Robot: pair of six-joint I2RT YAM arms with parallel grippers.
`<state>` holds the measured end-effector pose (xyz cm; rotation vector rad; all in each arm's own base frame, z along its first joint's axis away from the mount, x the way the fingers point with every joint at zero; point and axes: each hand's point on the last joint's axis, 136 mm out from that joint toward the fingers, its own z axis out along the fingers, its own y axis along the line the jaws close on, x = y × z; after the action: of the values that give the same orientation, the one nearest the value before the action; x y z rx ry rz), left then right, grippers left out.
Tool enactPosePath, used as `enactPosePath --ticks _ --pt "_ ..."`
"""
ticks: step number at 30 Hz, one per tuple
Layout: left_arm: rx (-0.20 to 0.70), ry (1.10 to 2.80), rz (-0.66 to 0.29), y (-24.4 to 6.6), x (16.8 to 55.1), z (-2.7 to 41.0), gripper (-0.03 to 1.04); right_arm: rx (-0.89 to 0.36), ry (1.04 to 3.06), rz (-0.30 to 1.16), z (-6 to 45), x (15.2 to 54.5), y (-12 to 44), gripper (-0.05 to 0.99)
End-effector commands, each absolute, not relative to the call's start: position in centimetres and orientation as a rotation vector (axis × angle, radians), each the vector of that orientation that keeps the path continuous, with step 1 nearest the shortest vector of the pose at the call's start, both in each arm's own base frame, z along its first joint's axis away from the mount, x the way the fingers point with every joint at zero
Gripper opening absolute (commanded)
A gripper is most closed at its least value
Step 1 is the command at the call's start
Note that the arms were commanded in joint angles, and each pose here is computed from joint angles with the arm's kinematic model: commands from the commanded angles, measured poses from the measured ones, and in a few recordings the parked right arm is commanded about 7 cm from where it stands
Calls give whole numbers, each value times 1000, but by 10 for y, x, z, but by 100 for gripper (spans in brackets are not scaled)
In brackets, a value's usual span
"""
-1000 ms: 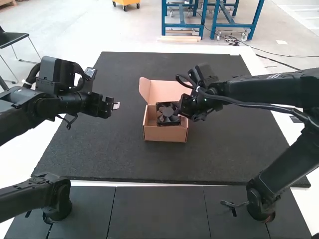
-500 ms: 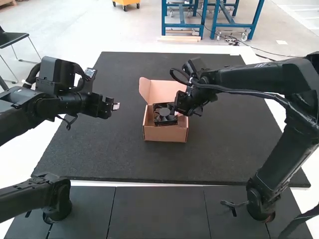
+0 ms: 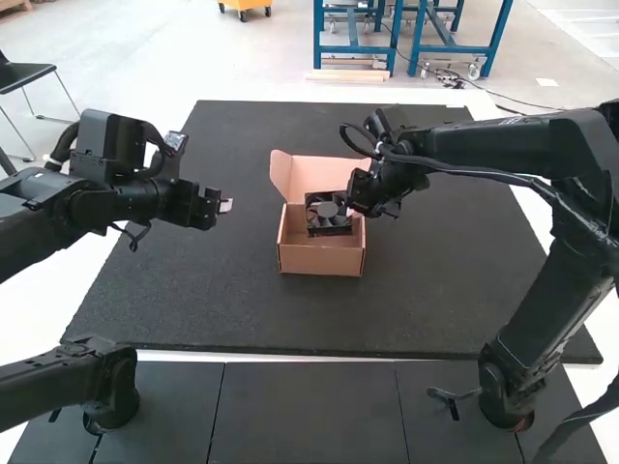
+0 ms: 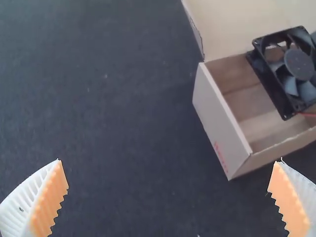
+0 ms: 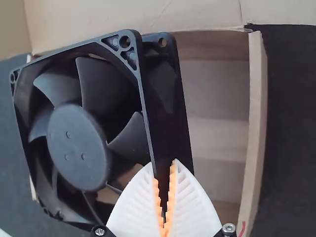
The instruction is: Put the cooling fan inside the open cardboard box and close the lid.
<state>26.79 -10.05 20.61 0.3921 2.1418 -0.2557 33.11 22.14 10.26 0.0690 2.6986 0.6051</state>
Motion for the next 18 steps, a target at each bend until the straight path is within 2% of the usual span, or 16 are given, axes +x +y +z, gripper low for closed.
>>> enactPosePath --ticks 1,18 --pt "369 2124 -256 -98 268 210 96 47 2669 662 116 337 229 -2" --pt "343 2117 -269 -97 266 214 96 20 2750 625 86 321 233 -2"
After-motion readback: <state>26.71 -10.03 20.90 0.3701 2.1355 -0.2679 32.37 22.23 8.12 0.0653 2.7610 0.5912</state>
